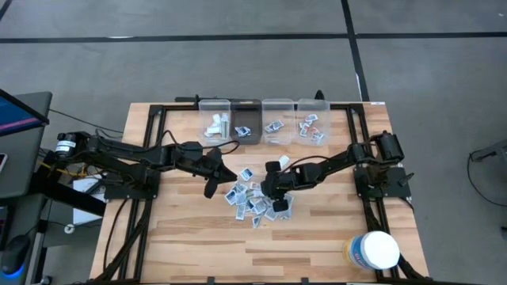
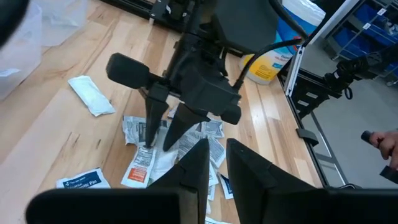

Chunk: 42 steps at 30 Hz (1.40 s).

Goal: Pick & Place First Aid Supplies
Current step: Put the ointment pack into the right transparent bin

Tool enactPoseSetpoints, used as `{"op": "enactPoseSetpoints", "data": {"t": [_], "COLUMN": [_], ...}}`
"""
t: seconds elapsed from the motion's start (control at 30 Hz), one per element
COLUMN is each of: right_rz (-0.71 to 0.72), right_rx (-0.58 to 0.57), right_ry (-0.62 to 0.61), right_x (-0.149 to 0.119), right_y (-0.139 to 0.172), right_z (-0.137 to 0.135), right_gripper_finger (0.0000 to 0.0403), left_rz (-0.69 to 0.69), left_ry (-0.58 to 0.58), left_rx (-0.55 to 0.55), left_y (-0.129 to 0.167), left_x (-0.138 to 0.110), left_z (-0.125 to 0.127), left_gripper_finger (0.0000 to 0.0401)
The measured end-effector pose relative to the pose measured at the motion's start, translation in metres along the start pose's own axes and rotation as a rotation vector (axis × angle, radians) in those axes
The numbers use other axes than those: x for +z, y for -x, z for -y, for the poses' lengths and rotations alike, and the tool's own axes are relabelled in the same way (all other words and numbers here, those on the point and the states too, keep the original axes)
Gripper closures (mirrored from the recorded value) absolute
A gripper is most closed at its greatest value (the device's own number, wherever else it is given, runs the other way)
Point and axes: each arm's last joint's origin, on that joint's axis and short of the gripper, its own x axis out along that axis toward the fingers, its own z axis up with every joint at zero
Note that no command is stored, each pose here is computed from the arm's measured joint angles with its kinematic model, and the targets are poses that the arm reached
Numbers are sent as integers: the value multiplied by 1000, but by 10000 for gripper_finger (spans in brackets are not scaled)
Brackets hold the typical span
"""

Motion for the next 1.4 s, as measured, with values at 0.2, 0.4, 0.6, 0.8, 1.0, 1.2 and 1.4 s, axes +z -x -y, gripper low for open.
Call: {"op": "enactPoseSetpoints", "data": {"t": [0.2,0.4,0.6,0.8,1.0,1.2,1.4], "right_rz": [3,1,2,2,1,8,11], "right_rx": [21,17,28,24,7,-15,-56], "right_ry": [6,2,14,8,14,28,38], "right_x": [0,-1,-1,-2,-1,3,20], "right_y": [0,0,-1,-1,-1,4,10], "right_z": [-1,3,6,9,7,2,2], "right_gripper_finger": [290,306,332,360,397,401,402], "left_rz": [5,9,11,11,7,7,7], "left_ry": [2,1,1,-2,-2,-2,-2], "left_rx": [13,21,20,20,21,22,22], "left_y": [0,0,0,0,0,0,0], "left_x": [0,0,1,1,0,0,0], "left_z": [0,-1,0,0,-1,-1,-1], "left_gripper_finger": [345,345,345,345,345,345,345]}}
